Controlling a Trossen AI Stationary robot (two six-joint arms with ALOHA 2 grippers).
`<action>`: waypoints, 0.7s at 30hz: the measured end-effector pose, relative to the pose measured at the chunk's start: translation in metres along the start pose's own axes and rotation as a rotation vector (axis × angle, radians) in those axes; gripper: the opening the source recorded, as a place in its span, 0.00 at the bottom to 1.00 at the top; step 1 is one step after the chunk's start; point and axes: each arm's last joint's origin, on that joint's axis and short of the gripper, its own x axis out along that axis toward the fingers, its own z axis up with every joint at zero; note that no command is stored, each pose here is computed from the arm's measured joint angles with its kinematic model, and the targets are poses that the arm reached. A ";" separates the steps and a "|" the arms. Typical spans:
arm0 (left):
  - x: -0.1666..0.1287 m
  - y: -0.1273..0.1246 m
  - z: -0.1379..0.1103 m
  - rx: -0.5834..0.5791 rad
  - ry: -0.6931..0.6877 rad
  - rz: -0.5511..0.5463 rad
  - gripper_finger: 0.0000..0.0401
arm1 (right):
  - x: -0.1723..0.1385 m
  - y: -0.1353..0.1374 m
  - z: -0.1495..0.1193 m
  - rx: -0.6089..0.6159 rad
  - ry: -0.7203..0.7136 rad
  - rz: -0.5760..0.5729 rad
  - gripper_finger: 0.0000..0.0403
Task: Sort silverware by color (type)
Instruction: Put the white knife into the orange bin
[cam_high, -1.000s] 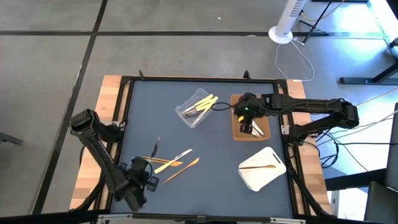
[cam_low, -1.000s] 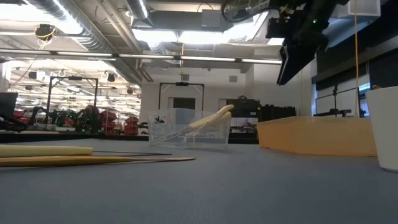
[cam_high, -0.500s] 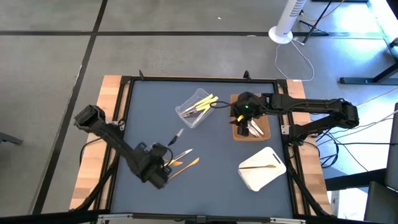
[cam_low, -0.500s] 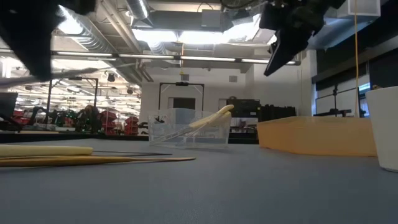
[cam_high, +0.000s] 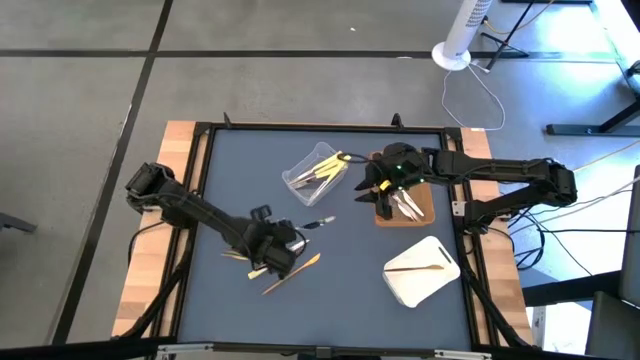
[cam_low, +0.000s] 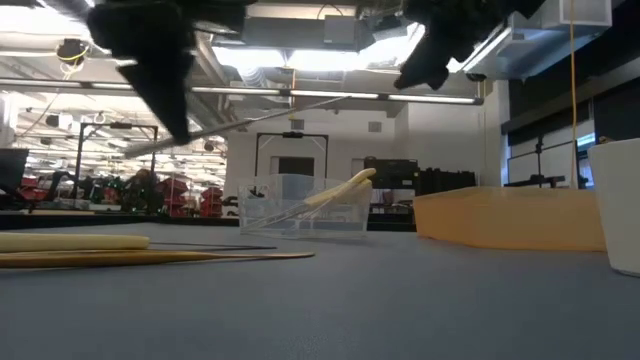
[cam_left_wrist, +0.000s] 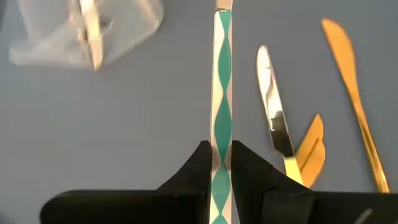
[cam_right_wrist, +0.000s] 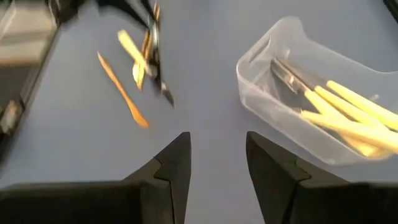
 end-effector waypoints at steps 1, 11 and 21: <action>0.002 0.001 0.004 0.026 -0.011 -0.008 0.08 | 0.001 0.000 0.002 0.025 -0.022 0.001 0.35; 0.012 0.010 0.038 0.219 -0.174 -0.069 0.08 | 0.013 -0.003 0.014 0.149 -0.125 0.032 0.35; 0.014 0.013 0.058 0.345 -0.324 -0.059 0.08 | 0.038 -0.005 0.011 0.304 -0.065 0.189 0.35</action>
